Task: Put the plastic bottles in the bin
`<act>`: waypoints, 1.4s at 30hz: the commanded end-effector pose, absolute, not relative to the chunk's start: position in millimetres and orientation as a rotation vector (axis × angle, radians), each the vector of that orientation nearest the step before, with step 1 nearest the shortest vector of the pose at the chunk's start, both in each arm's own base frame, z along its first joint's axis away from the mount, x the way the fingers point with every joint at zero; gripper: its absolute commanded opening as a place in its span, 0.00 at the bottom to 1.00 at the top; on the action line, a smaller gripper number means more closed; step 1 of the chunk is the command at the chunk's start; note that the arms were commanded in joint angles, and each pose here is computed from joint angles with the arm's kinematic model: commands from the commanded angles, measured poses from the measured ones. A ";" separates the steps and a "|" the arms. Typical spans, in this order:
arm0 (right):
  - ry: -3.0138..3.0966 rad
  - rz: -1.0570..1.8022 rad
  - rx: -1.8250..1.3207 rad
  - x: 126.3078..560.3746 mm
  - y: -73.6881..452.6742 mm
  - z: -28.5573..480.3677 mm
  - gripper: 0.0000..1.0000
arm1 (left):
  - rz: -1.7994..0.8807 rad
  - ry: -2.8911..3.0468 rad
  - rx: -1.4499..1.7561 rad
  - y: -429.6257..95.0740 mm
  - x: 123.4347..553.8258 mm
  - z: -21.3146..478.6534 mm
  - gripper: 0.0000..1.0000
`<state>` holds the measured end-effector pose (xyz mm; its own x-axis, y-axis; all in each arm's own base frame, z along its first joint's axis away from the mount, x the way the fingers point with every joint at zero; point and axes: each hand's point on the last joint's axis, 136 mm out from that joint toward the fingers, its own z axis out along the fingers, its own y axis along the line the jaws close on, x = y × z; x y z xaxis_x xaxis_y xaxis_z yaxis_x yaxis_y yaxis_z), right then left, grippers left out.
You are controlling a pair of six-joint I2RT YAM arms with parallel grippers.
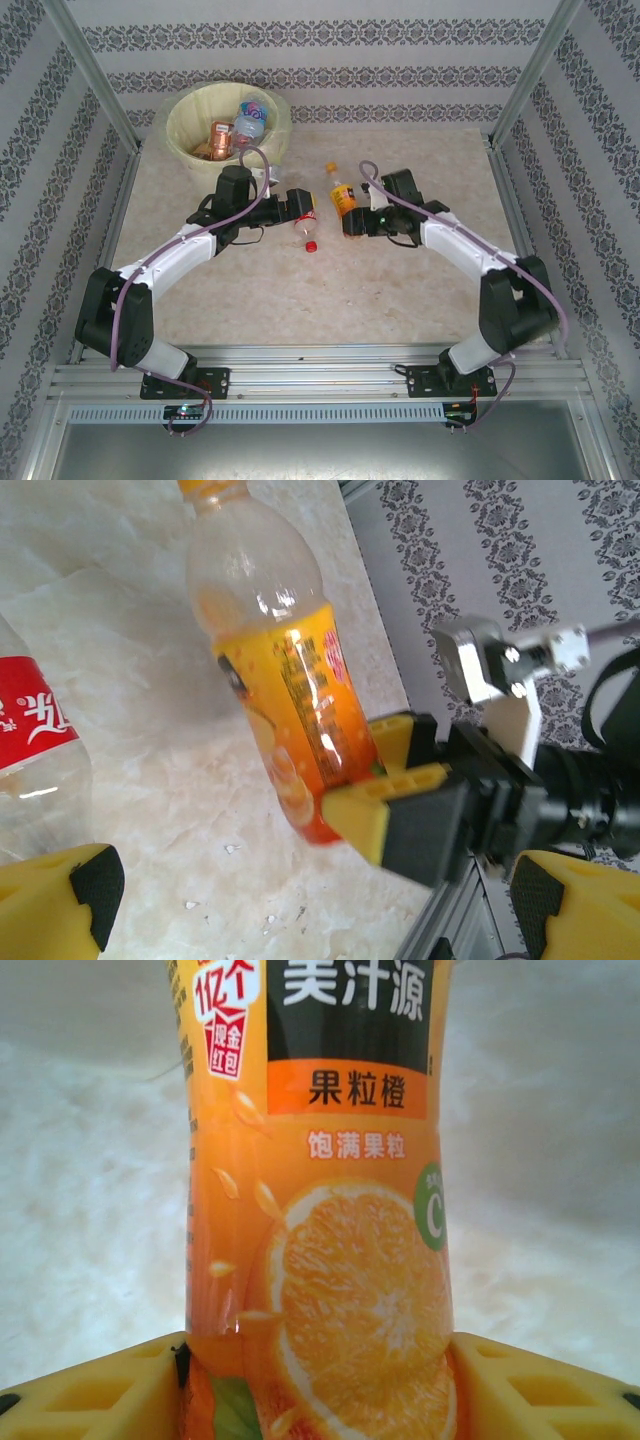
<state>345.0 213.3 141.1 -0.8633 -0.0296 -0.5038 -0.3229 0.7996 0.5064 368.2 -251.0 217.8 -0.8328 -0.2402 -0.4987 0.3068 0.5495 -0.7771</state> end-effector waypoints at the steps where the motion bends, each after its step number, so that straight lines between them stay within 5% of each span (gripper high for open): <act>1: 2.380 1.028 -0.274 325.3 234.6 176.7 0.61 | -1.323 2.148 0.123 -264.4 365.7 242.3 1.00; 16: 2.293 1.281 -0.426 256.9 273.4 203.1 0.62 | -1.453 2.124 0.149 -280.1 358.8 248.9 0.99; 31: 2.327 1.250 -0.441 252.2 284.3 185.6 0.62 | -1.507 2.114 0.168 -284.5 355.7 255.2 0.62; 38: 2.312 1.238 -0.440 249.5 286.2 191.1 0.66 | -1.510 2.093 0.201 -284.5 352.0 265.0 0.57; 42: 2.289 1.240 -0.431 248.5 285.0 196.9 0.77 | -1.490 2.076 0.215 -281.1 351.0 270.1 0.56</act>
